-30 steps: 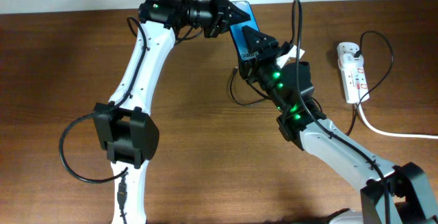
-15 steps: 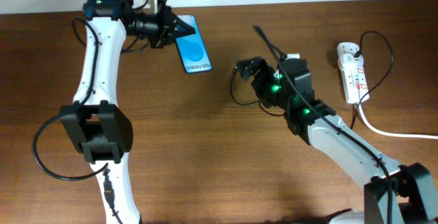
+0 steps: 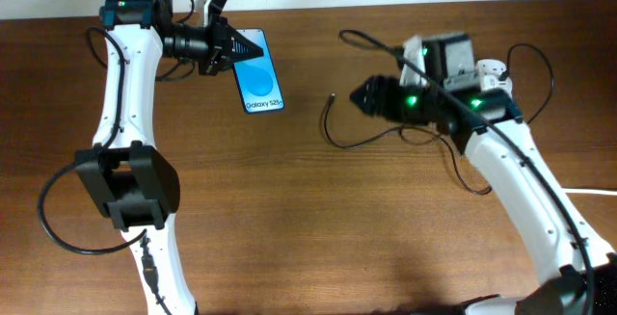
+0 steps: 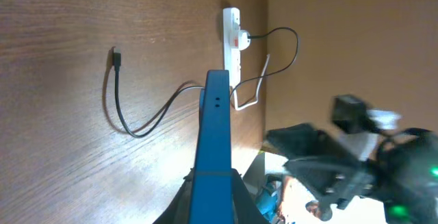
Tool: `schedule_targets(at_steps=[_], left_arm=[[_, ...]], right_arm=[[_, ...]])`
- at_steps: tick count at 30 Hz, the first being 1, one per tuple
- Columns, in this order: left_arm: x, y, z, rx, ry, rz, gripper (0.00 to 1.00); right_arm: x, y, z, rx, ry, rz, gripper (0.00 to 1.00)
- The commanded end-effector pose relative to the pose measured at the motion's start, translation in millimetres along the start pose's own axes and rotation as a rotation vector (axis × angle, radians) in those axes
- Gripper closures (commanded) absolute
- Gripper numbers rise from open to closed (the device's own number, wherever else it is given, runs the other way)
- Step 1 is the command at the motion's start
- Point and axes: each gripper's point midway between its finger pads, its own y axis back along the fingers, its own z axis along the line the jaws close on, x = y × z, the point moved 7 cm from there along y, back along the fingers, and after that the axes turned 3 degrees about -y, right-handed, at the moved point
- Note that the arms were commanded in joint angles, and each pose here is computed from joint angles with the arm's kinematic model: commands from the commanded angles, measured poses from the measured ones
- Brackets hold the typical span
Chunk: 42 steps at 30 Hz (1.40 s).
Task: Plug charger to phone and switch on socket
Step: 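Move the right gripper to the black cable connector and grasp it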
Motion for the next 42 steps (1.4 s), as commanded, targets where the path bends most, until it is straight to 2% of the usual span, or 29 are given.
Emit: schedule_targets(at_steps=[1,6,11,15,24,31,40,42], left_arm=[[-0.6,5.7,-12.2,0.056,-0.036,-0.011,1.0],[-0.7,6.0,-16.2,0.095,-0.04,-0.01,1.0],[-0.7,6.0,-16.2,0.095,-0.04,-0.01,1.0],[-0.6,6.0,-16.2,0.095,-0.039,-0.01,1.0],[-0.7,6.0,-16.2,0.095,-0.04,-0.01,1.0],[-0.7,6.0,-16.2,0.095,-0.04,-0.01,1.0],[-0.7,6.0,-16.2,0.095,-0.04,-0.01,1.0],[-0.7,6.0,-16.2,0.095,-0.04,-0.01,1.0]], right_arm=[[-31.9,2.7,12.1,0.024,0.024,-0.084,0.53],[-60.7,-64.6,11.8,0.091,-0.029,0.081,0.56],[-42.4,-160.3,-29.5,0.173,-0.15,0.221,0.59],[-26.0,-201.0,-59.0,0.214,-0.192,0.278,0.6],[-9.5,-225.3,-69.9,0.356,-0.153,0.243,0.68],[-10.1,-230.1,-67.7,0.341,-0.148,0.224,0.69],[7.2,-246.1,-77.9,0.375,-0.185,0.271,0.71],[7.2,-246.1,-78.0,0.375,-0.185,0.271,0.73]])
